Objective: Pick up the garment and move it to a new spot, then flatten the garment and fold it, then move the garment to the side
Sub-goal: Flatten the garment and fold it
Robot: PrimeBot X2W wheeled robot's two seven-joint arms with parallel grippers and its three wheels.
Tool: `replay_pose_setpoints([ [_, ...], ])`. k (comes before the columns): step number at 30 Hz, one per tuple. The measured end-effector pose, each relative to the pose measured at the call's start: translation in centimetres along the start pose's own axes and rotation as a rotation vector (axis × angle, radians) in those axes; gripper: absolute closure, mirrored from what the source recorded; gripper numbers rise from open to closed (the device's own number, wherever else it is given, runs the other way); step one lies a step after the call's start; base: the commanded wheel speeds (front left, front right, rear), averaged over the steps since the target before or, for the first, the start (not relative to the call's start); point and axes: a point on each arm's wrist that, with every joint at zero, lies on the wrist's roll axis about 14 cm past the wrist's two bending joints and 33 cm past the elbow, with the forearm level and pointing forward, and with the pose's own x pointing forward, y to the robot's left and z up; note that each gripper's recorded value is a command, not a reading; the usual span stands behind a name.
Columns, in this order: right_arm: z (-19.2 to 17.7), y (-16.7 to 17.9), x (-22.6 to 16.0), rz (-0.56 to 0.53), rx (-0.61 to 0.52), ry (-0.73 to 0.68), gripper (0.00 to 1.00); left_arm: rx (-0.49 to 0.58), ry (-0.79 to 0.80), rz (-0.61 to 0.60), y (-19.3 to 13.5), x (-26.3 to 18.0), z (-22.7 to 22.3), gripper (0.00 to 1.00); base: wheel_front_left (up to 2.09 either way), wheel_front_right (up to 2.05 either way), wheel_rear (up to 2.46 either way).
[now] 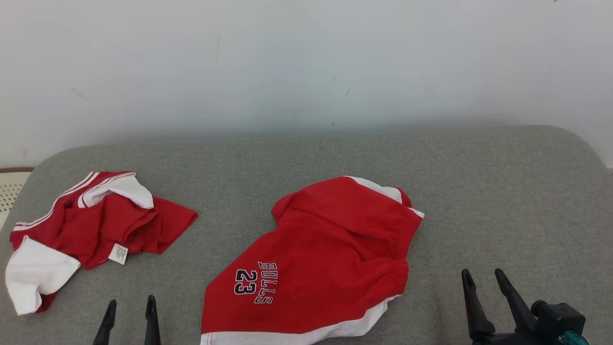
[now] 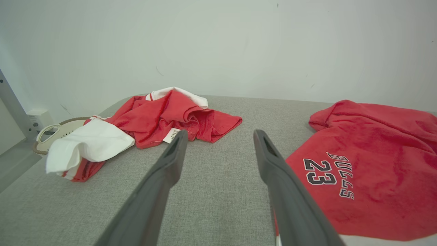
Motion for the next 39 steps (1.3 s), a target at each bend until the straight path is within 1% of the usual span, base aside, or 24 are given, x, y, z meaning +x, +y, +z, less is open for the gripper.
replay_pose_setpoints([
  [7, 0.1, 0.0, 0.1, 0.001, 0.0, -0.004, 0.0, -0.001, 0.002, -0.003, -0.1, 0.0, -0.1, 0.0, 0.0, 0.0, 0.0],
  [15, -0.3, 0.7, 0.1, 0.033, -0.001, 0.019, 0.0, -0.048, 0.018, -0.038, -0.8, -0.1, -0.5, 0.0, 0.0, 0.0, 0.0],
  [21, -1.9, 2.0, 0.1, 0.092, 0.006, 0.09, 0.0, -0.066, 0.071, -0.09, -2.0, -0.6, -2.2, 0.0, 0.0, 0.0, 0.0],
  [27, -3.5, 3.3, 0.2, 0.153, 0.012, 0.16, 0.0, -0.081, 0.162, -0.145, -3.6, -1.5, -4.9, 0.0, 0.0, 0.0, 0.0],
  [39, -7.5, 4.7, 0.1, 0.242, 0.005, 0.322, 0.0, -0.108, 0.292, -0.218, -5.8, -2.6, -8.6, 0.0, 0.0, 0.0, 0.0],
])
